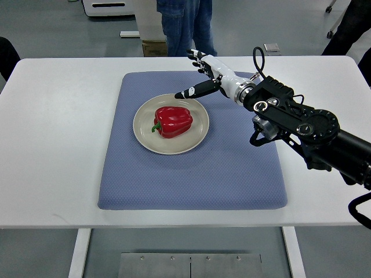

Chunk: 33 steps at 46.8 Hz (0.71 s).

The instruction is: Place red pepper on plate with right hand

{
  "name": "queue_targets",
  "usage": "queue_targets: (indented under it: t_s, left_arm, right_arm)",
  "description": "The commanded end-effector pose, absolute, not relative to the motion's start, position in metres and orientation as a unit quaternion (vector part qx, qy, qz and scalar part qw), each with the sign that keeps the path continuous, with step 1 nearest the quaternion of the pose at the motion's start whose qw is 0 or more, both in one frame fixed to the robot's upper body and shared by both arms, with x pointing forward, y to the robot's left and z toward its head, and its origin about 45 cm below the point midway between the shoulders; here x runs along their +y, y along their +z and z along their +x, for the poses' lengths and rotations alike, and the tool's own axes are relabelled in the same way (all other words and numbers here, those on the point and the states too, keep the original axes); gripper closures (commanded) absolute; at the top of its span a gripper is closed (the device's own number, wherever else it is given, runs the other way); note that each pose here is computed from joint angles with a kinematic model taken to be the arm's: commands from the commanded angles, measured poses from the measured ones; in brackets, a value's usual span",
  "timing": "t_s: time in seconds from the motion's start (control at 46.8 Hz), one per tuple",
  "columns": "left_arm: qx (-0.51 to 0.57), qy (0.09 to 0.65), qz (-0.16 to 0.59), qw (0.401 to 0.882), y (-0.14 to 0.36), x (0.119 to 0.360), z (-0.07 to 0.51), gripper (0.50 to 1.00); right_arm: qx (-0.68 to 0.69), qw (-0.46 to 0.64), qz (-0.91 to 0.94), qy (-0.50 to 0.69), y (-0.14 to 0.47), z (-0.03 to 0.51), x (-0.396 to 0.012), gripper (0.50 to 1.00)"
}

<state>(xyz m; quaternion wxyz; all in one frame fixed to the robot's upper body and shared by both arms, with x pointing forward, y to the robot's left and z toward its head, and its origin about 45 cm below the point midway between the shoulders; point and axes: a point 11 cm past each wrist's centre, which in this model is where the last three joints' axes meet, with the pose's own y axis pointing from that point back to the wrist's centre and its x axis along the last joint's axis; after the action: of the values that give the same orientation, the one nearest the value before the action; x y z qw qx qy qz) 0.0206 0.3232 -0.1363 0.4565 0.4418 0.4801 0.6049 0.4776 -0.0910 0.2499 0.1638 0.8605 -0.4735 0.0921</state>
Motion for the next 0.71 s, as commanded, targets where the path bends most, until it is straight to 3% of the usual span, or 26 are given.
queue_targets:
  t_s: [0.0,0.406,0.684]
  left_arm:
    - [0.480,0.605,0.441,0.456,-0.136,0.323,0.021,0.500]
    - [0.480,0.605,0.442,0.457,-0.136,0.323,0.021,0.500]
    - [0.480,0.605,0.441,0.456,-0.136,0.323,0.021,0.500]
  right_arm:
    - [-0.502,0.151,0.849,0.064,0.252,0.484,-0.108,0.500]
    - [-0.640,0.071,0.764,-0.047,0.250,0.499,-0.171,0.500]
    - [-0.651,0.069,0.752,-0.078,0.228,0.491,-0.183,0.500]
